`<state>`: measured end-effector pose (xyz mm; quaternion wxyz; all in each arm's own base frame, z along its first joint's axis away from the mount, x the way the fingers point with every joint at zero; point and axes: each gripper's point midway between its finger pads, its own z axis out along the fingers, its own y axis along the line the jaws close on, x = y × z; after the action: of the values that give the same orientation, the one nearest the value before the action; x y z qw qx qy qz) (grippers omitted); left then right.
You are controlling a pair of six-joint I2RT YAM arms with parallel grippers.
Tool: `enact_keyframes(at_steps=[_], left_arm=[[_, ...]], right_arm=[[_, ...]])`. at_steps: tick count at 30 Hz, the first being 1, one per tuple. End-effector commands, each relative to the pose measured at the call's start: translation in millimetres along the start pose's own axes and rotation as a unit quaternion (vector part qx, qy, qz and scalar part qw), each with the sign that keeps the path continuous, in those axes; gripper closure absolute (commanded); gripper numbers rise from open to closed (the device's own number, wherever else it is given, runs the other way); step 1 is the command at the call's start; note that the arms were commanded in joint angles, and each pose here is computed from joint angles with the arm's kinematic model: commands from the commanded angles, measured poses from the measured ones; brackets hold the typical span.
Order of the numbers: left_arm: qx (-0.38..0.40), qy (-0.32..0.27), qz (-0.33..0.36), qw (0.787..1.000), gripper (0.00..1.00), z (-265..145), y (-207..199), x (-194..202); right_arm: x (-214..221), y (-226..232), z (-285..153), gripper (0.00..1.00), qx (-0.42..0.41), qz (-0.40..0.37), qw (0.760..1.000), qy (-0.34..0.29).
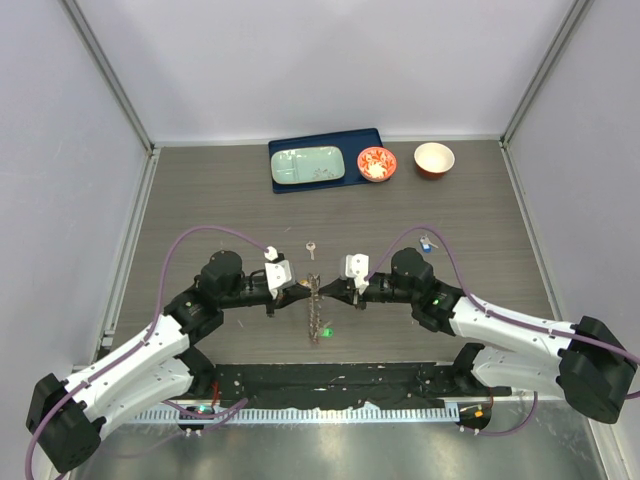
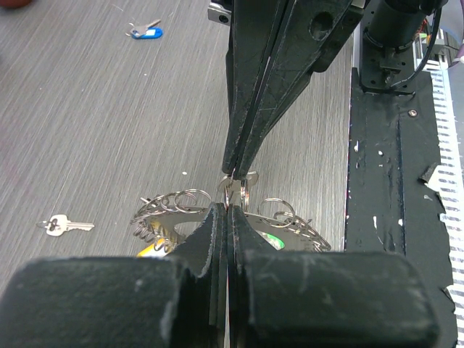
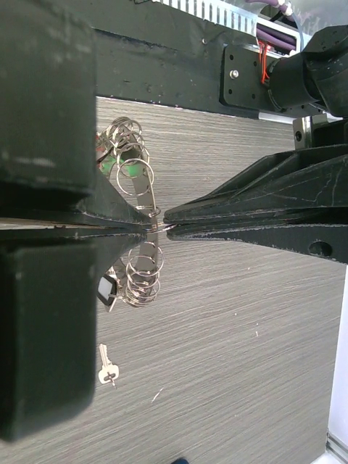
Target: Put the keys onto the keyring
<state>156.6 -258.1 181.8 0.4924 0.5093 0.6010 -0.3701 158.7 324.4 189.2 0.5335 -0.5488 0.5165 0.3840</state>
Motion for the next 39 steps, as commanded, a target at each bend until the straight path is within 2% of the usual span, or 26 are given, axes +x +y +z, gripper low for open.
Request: enact_keyframes(at_steps=[1, 13, 39], left_arm=[[0.006, -0.052, 0.033, 0.998, 1.00, 0.5, 1.2, -34.2], [0.004, -0.050, 0.032, 0.998, 1.00, 0.8, 1.8, -33.3], [0.009, -0.058, 0.028, 0.998, 1.00, 1.5, 0.4, -35.3]], right_arm=[[-15.6, -6.2, 1.0, 0.99, 0.011, -0.022, 0.999, -0.022], [-17.0, -10.1, -6.1, 0.99, 0.033, -0.027, 0.999, -0.023], [-19.5, 0.5, -1.1, 0.99, -0.002, -0.022, 0.999, -0.034]])
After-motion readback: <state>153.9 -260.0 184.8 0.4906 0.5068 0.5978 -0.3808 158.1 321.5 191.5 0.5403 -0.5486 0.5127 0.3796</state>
